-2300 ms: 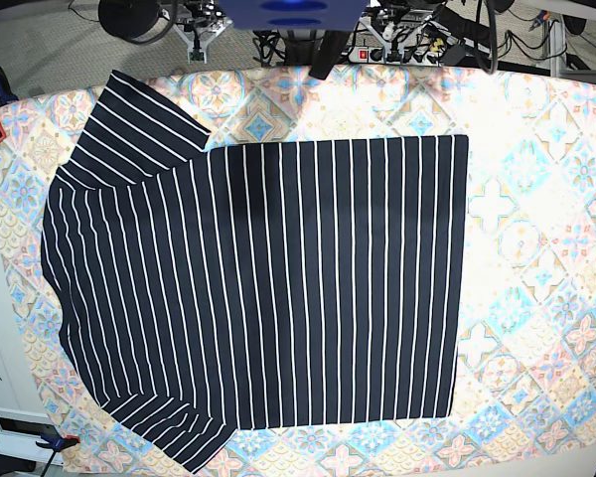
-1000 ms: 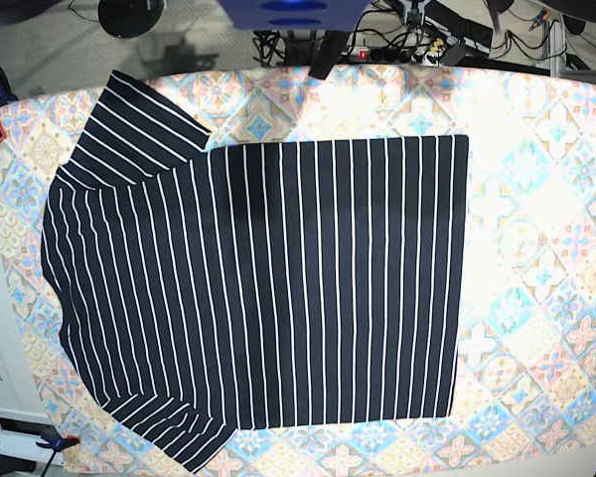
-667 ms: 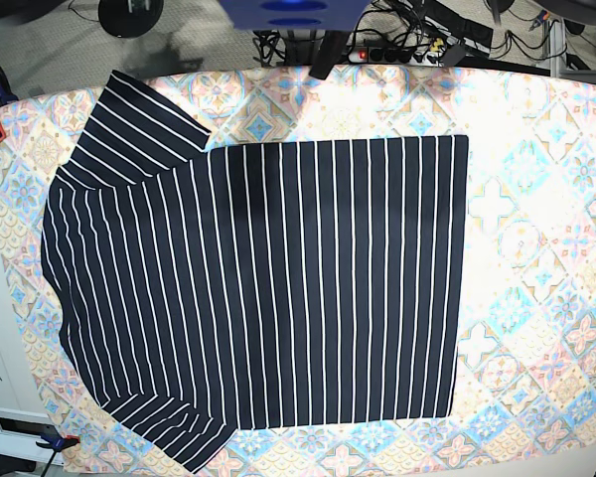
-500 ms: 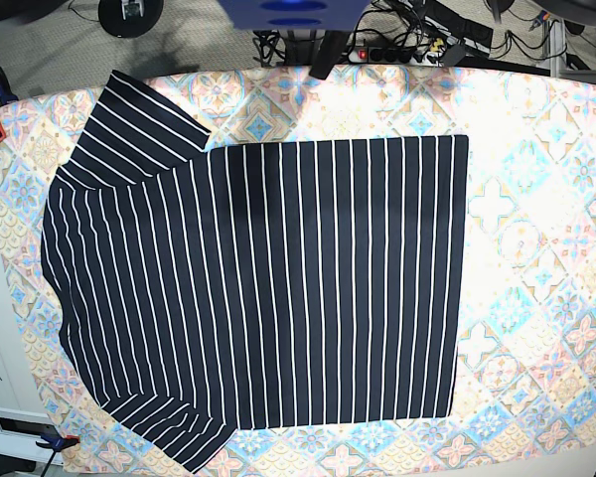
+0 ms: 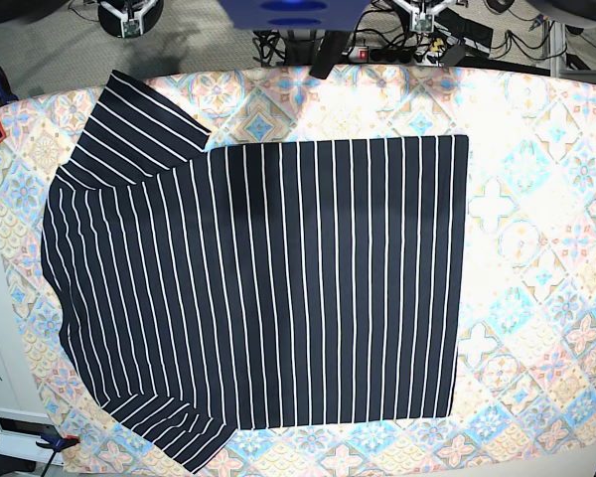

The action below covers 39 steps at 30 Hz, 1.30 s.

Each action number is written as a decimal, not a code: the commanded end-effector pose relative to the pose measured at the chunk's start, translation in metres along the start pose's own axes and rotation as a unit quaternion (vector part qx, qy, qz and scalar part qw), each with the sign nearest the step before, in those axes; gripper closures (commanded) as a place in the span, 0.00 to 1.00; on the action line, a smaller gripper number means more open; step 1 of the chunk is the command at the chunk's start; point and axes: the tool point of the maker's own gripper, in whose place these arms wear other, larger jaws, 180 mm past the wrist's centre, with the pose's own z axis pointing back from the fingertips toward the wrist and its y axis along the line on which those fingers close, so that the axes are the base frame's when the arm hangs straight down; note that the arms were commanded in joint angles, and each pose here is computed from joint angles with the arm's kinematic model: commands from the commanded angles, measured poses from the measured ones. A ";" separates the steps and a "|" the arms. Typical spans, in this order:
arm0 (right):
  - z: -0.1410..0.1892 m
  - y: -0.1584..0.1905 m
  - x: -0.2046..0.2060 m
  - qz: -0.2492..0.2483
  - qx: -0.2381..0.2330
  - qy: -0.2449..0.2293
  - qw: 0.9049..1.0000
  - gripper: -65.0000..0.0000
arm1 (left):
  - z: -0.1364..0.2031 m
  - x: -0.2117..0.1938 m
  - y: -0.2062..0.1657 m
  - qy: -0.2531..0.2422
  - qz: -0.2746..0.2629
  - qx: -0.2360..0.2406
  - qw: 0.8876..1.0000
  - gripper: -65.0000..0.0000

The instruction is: Fold the T-shirt properly

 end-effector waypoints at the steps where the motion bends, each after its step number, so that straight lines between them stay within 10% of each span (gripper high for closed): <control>1: 0.006 -0.005 -0.001 0.007 -0.003 -0.007 1.000 1.00 | 0.008 0.011 0.001 -0.020 -0.005 0.000 1.000 1.00; 24: 0.075 -0.068 0.077 0.009 -0.080 -0.101 0.992 1.00 | 0.067 0.175 -0.004 -0.134 0.007 -0.006 0.991 1.00; 31: 0.083 -0.068 0.105 0.011 -0.082 -0.114 0.990 1.00 | 0.042 0.189 0.008 -0.102 0.121 -0.015 0.987 1.00; 39: 0.082 -0.069 0.121 0.007 -0.085 -0.116 0.990 1.00 | 0.030 0.207 0.046 -0.097 0.289 -0.022 0.952 0.80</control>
